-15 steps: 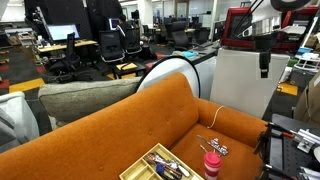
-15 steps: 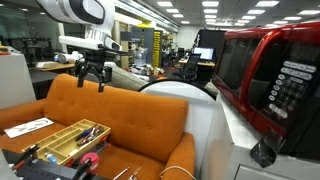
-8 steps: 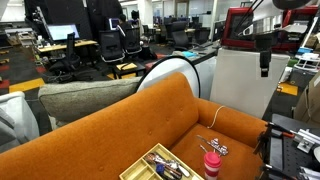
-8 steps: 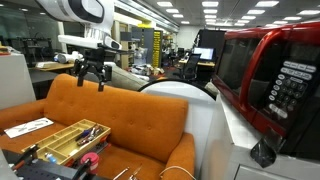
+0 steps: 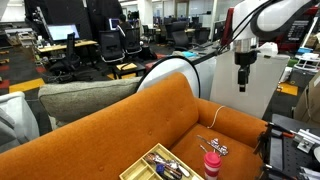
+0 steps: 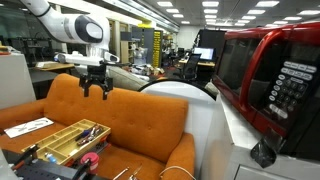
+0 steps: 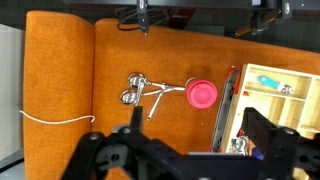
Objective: Take the cup from the seat of the chair and place it in the wooden tray
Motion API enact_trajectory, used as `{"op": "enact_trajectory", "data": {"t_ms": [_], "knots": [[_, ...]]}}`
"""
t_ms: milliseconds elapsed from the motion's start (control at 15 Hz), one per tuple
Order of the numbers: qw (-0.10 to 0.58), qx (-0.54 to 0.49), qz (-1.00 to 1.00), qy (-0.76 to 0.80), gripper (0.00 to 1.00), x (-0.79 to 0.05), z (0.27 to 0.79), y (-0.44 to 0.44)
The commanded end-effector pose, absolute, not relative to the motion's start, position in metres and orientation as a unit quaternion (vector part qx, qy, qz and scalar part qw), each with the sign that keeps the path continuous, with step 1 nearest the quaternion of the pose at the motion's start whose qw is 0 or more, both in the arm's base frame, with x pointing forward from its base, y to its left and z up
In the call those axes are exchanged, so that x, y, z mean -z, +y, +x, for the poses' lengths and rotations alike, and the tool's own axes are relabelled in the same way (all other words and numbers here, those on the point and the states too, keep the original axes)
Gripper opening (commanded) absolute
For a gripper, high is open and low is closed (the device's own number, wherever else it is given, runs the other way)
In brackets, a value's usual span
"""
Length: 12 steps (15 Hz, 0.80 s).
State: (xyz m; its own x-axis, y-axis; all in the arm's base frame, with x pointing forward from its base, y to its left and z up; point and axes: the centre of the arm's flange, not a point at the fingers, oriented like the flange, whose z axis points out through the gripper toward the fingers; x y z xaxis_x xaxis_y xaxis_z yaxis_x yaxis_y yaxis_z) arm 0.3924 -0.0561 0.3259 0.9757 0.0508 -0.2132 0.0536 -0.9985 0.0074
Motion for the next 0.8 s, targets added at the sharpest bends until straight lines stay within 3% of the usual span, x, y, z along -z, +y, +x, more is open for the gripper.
{"op": "enact_trajectory", "data": {"t_ms": [0,733], "knots": [[0.031,0.125,0.992,0.012,1.0,-0.278,0.436,-0.033],[0.029,0.148,0.988,0.022,1.0,-0.243,0.444,-0.013]]}}
